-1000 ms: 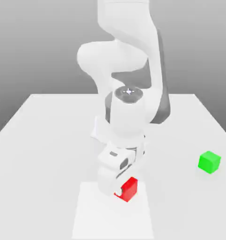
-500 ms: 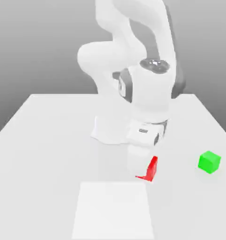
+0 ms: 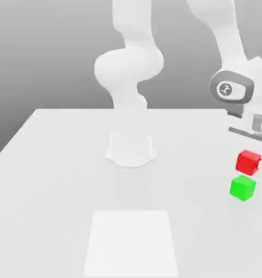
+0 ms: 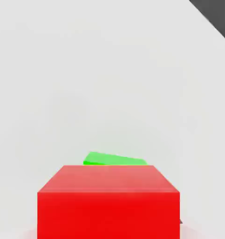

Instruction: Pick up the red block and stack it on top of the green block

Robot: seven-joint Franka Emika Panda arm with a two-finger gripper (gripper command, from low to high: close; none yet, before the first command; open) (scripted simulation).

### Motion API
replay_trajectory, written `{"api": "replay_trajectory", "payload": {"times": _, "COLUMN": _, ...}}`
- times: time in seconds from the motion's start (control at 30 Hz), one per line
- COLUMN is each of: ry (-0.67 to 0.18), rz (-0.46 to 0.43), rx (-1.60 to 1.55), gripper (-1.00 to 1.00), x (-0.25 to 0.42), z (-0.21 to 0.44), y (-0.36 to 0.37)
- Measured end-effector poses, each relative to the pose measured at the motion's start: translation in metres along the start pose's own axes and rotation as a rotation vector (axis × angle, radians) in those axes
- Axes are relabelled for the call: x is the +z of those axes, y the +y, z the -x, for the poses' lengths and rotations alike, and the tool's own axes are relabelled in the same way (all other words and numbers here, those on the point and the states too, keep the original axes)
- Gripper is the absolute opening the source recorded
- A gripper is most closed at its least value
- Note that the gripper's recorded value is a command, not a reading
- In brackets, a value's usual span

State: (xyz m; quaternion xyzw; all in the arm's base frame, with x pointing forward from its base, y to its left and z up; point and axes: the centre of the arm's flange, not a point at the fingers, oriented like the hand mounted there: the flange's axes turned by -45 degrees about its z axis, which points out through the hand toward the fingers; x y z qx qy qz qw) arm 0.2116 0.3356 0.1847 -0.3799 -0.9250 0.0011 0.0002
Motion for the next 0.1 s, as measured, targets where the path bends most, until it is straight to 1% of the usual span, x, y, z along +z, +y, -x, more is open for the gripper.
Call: {"api": "replay_trajectory", "payload": {"times": 0.1, "ry": 0.000, "rz": 0.000, "rx": 0.000, "gripper": 1.00, "x": 0.0000, "z": 0.0000, "y": 0.0000}}
